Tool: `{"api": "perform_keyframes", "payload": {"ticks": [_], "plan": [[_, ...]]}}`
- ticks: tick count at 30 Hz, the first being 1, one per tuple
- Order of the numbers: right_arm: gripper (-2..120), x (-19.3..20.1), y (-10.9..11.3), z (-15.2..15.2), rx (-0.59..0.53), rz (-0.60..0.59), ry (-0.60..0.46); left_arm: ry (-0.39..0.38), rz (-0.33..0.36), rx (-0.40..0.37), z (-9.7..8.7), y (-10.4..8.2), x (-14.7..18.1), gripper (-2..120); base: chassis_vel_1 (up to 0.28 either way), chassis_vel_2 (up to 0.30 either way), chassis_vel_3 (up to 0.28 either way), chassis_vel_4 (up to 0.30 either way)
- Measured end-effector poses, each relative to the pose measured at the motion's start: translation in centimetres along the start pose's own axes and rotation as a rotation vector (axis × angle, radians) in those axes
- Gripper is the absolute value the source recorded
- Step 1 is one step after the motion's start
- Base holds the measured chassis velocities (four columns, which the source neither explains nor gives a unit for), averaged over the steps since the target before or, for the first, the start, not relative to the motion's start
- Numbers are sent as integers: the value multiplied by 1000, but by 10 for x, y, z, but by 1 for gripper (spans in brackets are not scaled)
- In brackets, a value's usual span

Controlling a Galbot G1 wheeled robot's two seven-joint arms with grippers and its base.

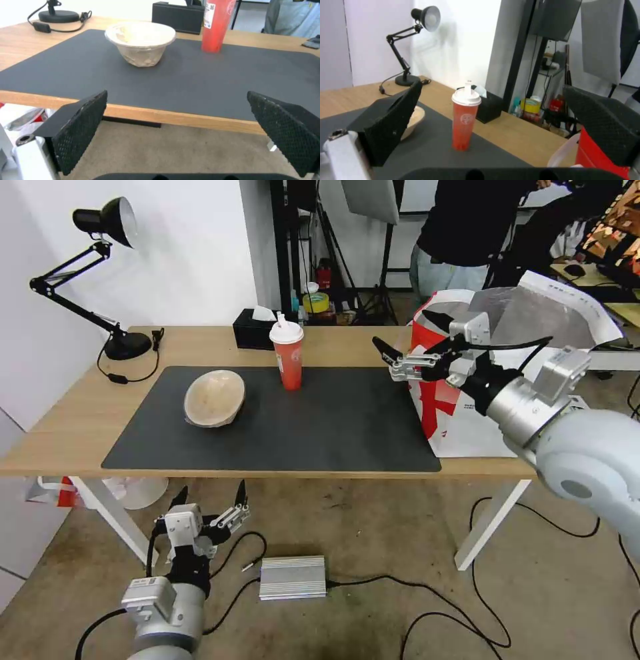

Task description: Pick up the trash from the table and place it into the takeout bag.

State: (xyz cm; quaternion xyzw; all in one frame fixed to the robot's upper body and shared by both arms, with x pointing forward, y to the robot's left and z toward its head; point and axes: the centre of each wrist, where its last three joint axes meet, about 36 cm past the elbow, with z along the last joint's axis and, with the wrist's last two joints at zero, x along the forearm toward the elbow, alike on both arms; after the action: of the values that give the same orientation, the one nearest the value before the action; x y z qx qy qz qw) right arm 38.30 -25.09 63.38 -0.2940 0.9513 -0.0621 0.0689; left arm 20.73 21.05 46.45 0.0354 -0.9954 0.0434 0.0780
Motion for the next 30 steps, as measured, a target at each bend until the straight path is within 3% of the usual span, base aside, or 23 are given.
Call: {"api": "perform_keyframes", "payload": {"ticks": [8,30], "plan": [[100,14,21,16,-7,7,-12,0,0,-1,0,0,0,99,0,0,0,0],[100,33,48,33,-42,38,-38,-7,-1,-1,-2,1,-1,99,0,0,0,0]]}}
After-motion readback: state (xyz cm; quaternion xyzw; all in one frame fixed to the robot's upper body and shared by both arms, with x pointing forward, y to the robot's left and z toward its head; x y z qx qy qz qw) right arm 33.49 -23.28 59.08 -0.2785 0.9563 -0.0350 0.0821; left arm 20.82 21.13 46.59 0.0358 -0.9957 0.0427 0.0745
